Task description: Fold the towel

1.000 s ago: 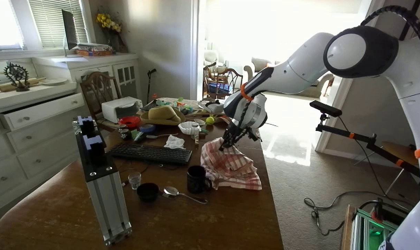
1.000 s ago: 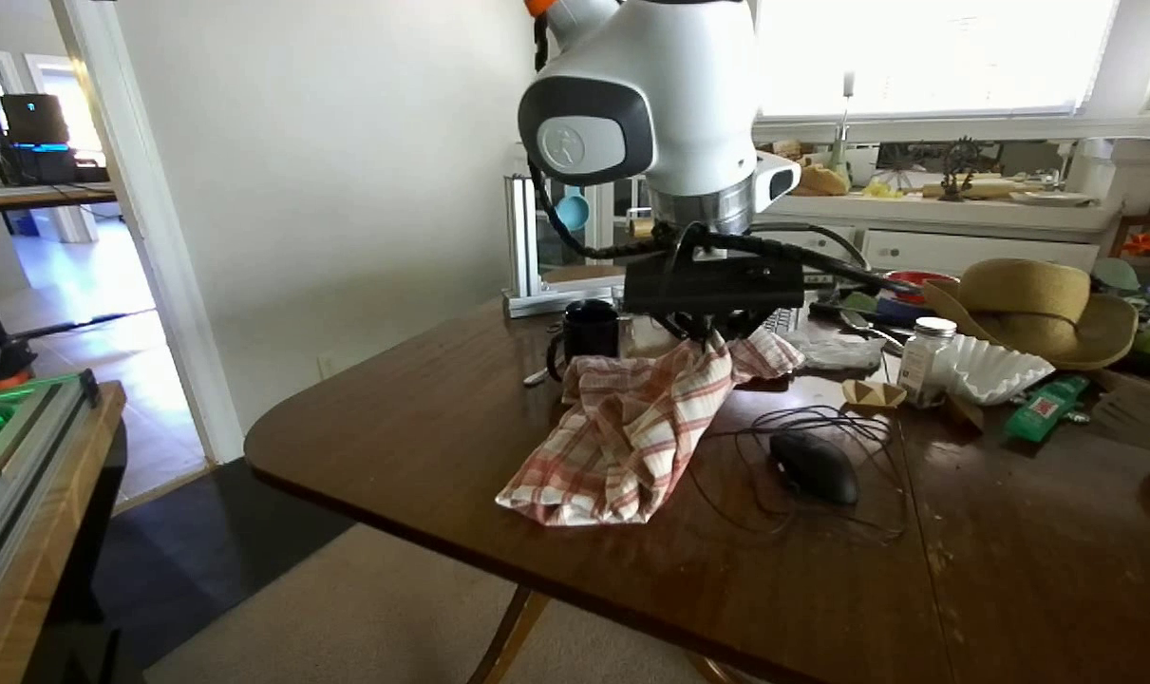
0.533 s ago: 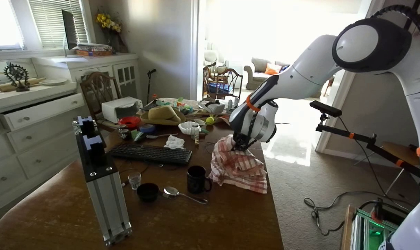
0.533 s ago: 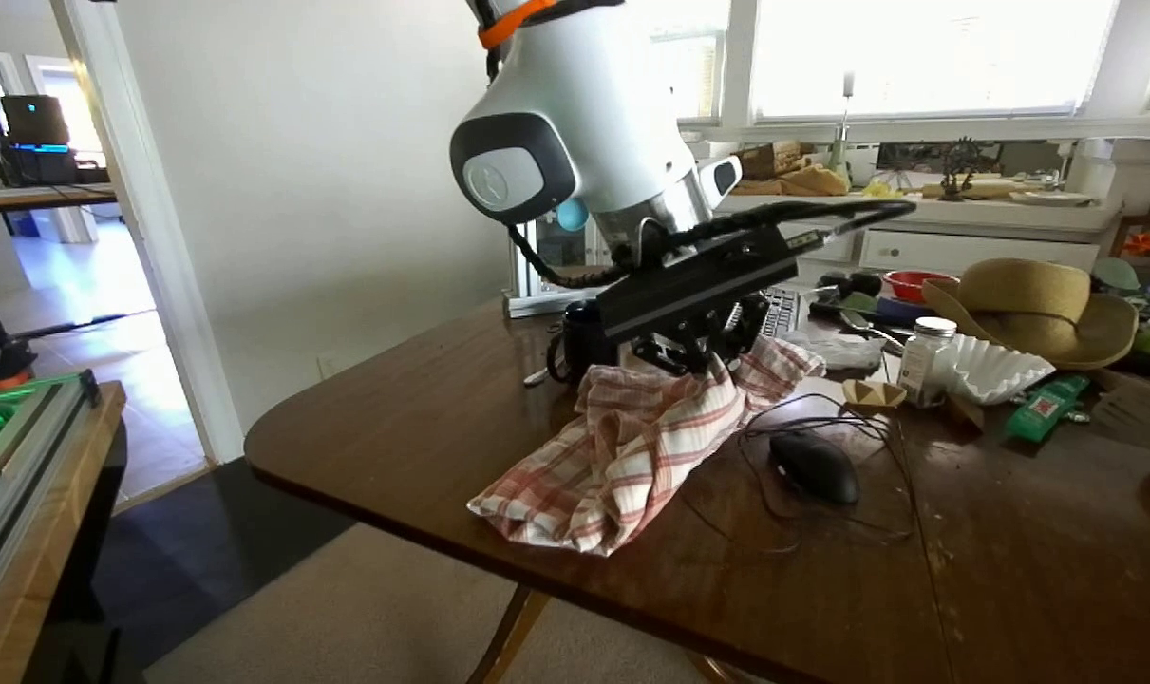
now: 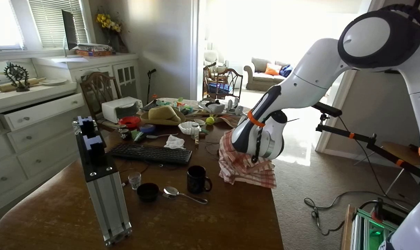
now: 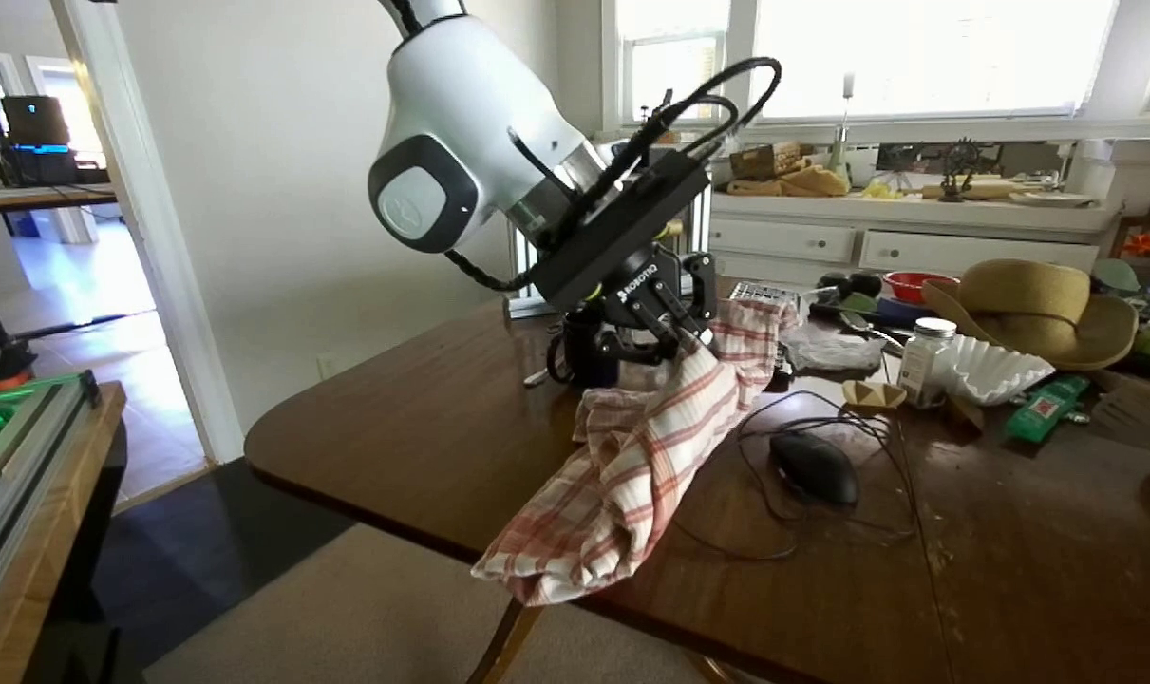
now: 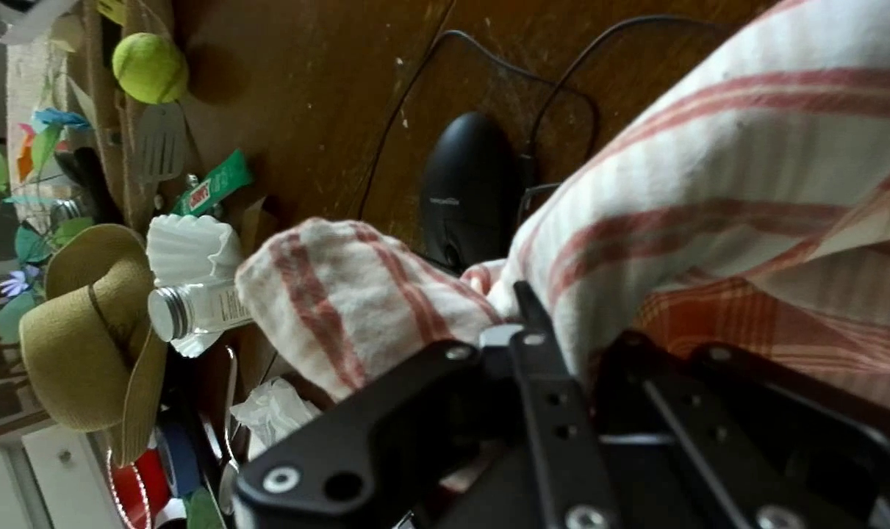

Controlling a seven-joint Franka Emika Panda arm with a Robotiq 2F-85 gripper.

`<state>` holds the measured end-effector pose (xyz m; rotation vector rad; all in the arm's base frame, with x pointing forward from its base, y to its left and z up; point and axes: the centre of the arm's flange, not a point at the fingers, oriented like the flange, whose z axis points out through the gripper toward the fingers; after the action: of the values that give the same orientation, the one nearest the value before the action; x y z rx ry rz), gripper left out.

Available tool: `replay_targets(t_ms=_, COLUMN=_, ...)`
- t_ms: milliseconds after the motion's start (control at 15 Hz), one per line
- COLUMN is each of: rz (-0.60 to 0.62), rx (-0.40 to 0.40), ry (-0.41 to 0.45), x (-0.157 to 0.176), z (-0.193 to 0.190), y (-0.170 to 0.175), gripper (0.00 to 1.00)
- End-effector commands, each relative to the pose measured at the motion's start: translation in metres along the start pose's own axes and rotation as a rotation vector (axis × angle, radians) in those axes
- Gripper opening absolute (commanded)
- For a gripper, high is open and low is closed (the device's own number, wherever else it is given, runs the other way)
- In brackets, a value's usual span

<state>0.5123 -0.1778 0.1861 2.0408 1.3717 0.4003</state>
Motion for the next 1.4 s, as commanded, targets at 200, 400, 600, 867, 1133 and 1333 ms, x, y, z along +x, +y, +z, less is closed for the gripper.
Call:
replay_targets(t_ms=200, rz=-0.178, rx=-0.106, ry=-0.087, x=0.061, z=0.009, y=-0.052, gripper=0.03)
replay_targets(t_ms=400, rz=-0.179, rx=-0.067, ry=-0.121, x=0.085, z=0.023, y=-0.071, gripper=0.03)
replay_targets(t_ms=600, rz=-0.128, rx=-0.003, ry=-0.179, x=0.087, z=0.034, y=-0.086, gripper=0.03)
replay_targets(t_ms=867, rz=-0.006, rx=0.164, ry=-0.258, x=0.074, z=0.035, y=-0.100, gripper=0.03)
replay_targets(t_ms=1133, rz=0.107, rx=0.271, ry=-0.164, x=0.080, z=0.043, y=-0.102, gripper=0.03)
replay_targets(t_ms=1333, rz=0.185, rx=0.306, ry=-0.075, x=0.085, z=0.055, y=-0.083, gripper=0.03)
